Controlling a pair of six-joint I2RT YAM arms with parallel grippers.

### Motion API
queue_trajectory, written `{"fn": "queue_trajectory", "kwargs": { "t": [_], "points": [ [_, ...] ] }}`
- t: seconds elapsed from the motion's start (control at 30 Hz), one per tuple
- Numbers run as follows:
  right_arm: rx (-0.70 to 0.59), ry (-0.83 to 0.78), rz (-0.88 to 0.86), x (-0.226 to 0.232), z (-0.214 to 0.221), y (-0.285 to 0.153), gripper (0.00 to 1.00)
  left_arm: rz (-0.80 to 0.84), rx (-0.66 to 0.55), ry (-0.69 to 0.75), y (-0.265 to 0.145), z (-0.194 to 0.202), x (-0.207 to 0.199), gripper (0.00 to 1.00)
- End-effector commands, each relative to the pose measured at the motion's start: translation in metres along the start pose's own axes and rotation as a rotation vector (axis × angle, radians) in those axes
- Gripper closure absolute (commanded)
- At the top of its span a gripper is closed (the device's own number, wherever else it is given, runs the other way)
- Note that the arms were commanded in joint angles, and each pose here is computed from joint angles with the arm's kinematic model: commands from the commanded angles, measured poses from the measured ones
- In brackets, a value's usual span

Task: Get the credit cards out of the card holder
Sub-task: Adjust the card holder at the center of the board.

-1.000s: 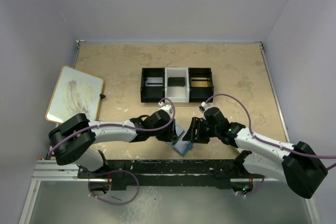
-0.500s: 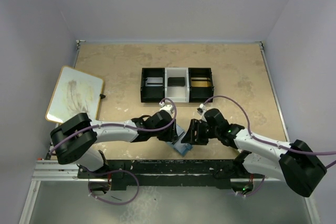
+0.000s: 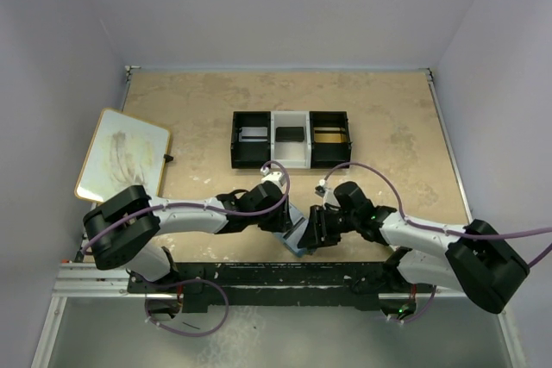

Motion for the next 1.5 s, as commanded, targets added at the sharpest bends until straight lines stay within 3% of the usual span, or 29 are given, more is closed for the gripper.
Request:
{"fn": "queue_trajectory", "kwargs": {
  "t": [0.0,0.1,0.33,0.47,0.7,0.9,1.0,1.17,1.47],
  "points": [
    [0.064,-0.061,-0.026,0.001,0.011,-0.004,0.53,-0.086,-0.013,-0.003,0.004,-0.001,0.014,0.66],
    [0.039,-0.042,0.039,-0.004,0.01,-0.01,0.53,-0.068,-0.022,0.002,0.001,-0.004,0.01,0.66],
    [-0.256,-0.033,0.173,0.018,-0.045,-0.036,0.52,-0.028,-0.103,0.009,-0.02,-0.027,-0.004,0.65],
    [-0.361,0.0,0.304,0.013,-0.068,-0.046,0.51,-0.07,-0.171,0.006,-0.036,-0.042,-0.001,0.63],
    [-0.341,-0.03,0.375,0.009,-0.085,-0.032,0.46,-0.161,-0.177,-0.079,-0.046,-0.032,0.022,0.61],
    [-0.266,-0.032,0.387,-0.002,-0.079,-0.017,0.41,-0.106,-0.145,-0.189,-0.041,-0.006,0.029,0.59],
    [-0.233,-0.035,0.35,-0.002,-0.072,-0.012,0.39,-0.091,-0.136,-0.223,-0.039,-0.002,0.029,0.53],
    [-0.186,-0.025,0.329,-0.009,-0.06,-0.007,0.36,-0.051,-0.149,-0.255,-0.029,-0.009,0.018,0.45],
    [-0.158,0.02,0.284,-0.015,-0.044,-0.004,0.37,-0.067,-0.158,-0.228,-0.002,-0.026,0.011,0.45]
  ]
}}
Point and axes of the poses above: each gripper's point midway between its finger pads, its own y axis out along the fingers, its own x axis along the line the jaws close on, z = x × y, the point moved 2 cm from there along -y, back along the fingers, and after that the axes turned 7 degrees about y, right-handed, at the moved point
